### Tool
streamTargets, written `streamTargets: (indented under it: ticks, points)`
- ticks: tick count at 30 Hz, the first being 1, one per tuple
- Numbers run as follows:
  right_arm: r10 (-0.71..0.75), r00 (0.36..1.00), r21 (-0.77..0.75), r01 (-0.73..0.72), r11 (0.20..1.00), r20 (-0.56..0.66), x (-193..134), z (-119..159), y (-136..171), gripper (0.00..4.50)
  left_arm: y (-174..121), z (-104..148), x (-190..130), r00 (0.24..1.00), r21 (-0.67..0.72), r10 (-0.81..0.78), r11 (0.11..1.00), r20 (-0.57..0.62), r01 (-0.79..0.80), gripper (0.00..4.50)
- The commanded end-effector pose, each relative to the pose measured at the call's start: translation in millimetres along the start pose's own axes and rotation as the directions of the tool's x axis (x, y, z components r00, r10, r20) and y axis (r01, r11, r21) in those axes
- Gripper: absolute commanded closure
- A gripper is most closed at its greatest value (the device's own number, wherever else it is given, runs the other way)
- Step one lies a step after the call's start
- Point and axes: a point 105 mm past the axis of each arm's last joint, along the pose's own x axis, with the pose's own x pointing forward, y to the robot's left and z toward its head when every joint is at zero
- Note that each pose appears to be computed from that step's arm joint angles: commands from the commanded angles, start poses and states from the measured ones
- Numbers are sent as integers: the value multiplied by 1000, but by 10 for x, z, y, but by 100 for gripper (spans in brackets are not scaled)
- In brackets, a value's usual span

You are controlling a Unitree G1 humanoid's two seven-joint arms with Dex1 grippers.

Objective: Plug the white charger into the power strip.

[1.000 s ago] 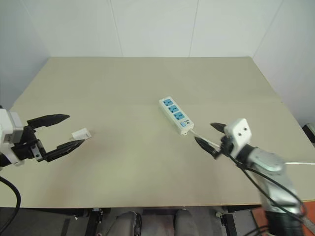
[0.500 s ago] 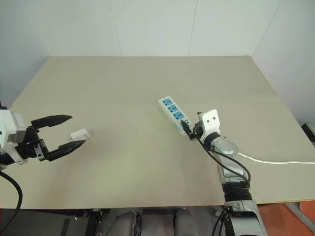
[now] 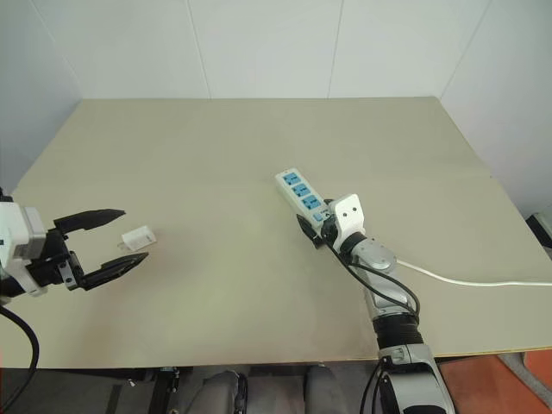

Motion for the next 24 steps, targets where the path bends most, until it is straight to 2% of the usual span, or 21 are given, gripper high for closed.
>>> streamTargets:
  ticks: [1, 13, 24]
  points:
    - [-4, 1000, -7, 4, 1000, 23, 51, 62, 9, 4, 23, 63, -40, 1000, 42, 12, 999, 19, -13, 0]
    - [-61, 998, -30, 60, 998, -29, 106, -124, -90, 4, 12, 48, -17, 1000, 40, 3, 999, 21, -4, 0]
    - [-76, 996, -62, 79, 995, 51, 80, 85, -137, 4, 6, 46, 10, 1000, 38, -6, 999, 23, 5, 0]
